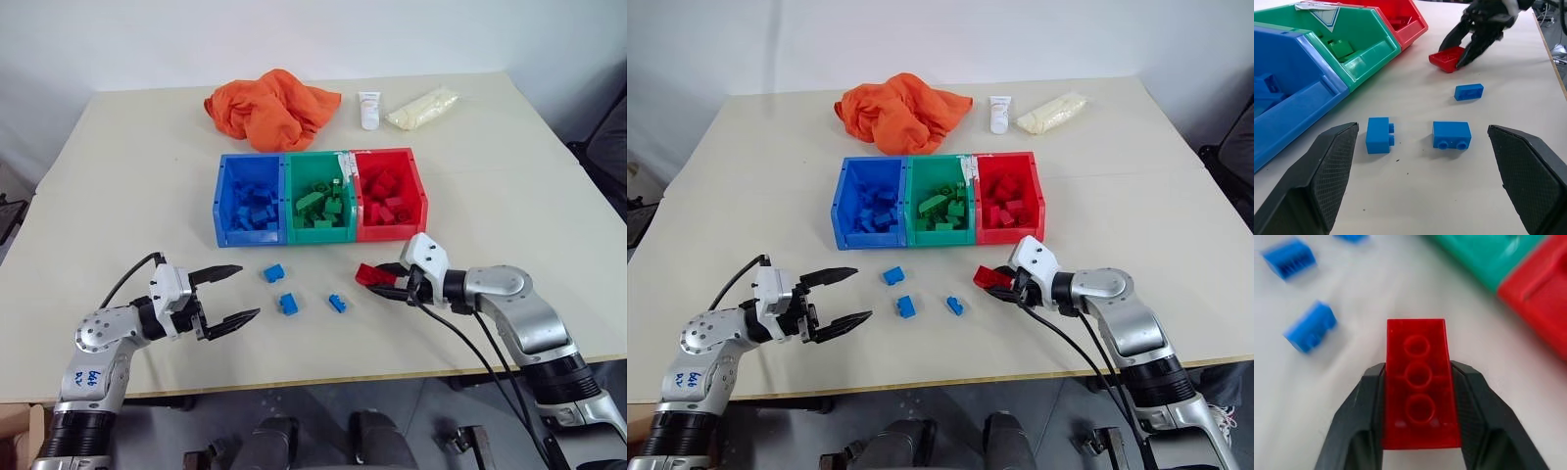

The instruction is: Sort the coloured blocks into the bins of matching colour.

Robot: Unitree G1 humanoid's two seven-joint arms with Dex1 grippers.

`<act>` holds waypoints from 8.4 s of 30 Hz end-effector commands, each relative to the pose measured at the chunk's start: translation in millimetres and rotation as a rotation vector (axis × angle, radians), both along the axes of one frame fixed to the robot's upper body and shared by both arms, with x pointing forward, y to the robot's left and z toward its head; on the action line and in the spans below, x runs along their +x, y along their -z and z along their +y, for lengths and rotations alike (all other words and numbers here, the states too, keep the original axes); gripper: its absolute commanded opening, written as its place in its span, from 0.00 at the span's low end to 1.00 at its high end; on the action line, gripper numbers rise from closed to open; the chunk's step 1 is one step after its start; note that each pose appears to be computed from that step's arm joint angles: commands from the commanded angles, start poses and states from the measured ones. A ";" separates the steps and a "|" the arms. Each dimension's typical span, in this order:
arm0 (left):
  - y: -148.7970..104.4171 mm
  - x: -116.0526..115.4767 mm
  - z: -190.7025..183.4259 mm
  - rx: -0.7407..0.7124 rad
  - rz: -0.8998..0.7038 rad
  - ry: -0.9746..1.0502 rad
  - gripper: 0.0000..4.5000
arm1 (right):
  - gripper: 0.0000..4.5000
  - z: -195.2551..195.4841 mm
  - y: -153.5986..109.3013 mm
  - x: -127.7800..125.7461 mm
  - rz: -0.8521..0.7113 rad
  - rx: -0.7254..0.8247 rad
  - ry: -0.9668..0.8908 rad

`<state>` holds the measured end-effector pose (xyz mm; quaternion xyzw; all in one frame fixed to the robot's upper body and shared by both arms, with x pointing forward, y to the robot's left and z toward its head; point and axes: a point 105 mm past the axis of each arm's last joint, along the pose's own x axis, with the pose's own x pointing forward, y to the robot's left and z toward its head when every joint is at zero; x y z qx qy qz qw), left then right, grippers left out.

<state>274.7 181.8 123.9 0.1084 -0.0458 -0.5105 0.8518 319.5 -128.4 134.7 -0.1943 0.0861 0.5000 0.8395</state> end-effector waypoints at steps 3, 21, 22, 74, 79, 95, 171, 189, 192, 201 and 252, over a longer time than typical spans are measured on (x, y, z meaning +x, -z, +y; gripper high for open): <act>-9.2 1.0 -3.1 -0.013 -0.044 0.013 1.00 | 0.32 -3.5 -58.5 5.0 -0.150 0.102 0.030; -15.3 19.3 -9.4 -0.017 -0.069 0.046 1.00 | 0.99 -16.1 -112.8 102.1 -0.366 0.093 0.207; -15.0 18.4 -8.4 -0.016 -0.068 0.045 1.00 | 0.99 -13.8 -115.7 97.7 -0.378 0.100 0.181; -3.8 -18.6 4.9 -0.006 -0.035 -0.027 1.00 | 0.24 65.3 11.7 -13.7 -0.035 -0.117 -0.436; -4.0 -17.5 3.8 -0.007 -0.038 -0.029 1.00 | 0.24 70.8 -10.8 -11.9 -0.074 -0.060 -0.432; -11.1 -7.3 3.0 -0.007 -0.072 -0.031 1.00 | 0.24 188.0 -112.7 66.6 -0.356 0.142 -0.334; 31.5 15.3 -73.1 0.184 0.115 0.028 1.00 | 0.99 -53.1 -46.7 -13.6 -0.149 -0.026 -0.177; 35.3 19.5 -79.2 0.219 0.085 0.076 0.33 | 1.00 -59.4 -42.4 -20.3 -0.153 -0.015 -0.080; 24.2 24.5 -83.4 0.184 0.049 0.063 0.33 | 1.00 -60.0 -42.8 -19.7 -0.156 -0.014 -0.076; -59.3 59.1 -86.3 0.002 -0.164 -0.172 0.33 | 1.00 -61.8 -47.7 -19.3 -0.181 -0.003 -0.057; -14.1 -3.8 5.8 0.265 0.097 -0.080 0.99 | 1.00 -54.8 -49.2 -2.9 -0.167 0.008 -0.134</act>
